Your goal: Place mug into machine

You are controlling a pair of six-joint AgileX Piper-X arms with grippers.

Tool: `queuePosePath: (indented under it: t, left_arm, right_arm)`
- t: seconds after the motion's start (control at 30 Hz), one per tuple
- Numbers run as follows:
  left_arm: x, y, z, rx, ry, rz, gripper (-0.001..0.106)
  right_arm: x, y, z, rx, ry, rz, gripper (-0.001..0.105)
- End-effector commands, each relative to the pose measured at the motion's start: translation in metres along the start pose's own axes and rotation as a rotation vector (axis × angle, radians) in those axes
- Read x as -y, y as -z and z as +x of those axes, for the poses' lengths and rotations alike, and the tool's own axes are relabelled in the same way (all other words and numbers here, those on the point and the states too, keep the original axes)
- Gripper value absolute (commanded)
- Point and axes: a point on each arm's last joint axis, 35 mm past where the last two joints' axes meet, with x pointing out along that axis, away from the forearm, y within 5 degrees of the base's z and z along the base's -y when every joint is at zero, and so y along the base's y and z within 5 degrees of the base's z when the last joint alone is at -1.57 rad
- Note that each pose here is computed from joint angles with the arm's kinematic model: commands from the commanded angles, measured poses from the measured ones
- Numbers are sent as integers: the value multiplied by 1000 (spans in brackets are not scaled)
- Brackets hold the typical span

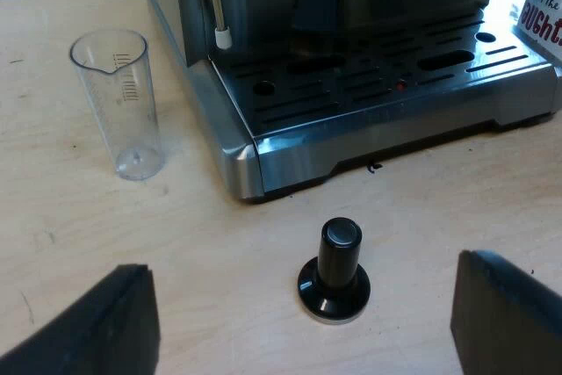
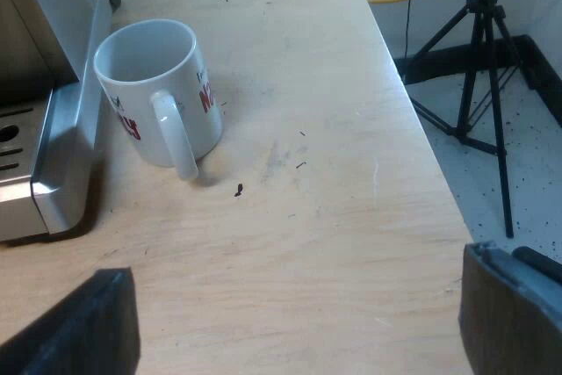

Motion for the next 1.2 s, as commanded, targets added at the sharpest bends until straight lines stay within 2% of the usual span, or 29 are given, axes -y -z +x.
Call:
queuePosePath:
  t: [0.03,1.1,1.2]
  left_arm:
    - [0,-4,1,10,-5,-2,69]
    - [0,-4,1,10,-5,-2,69]
    - [1,-4,1,7,16,-2,69]
  right_arm:
    - [0,-2,1,0,-5,-4,94]
    - [0,-2,1,0,-7,3,94]
    - [-1,-2,1,5,-33,-8,94]
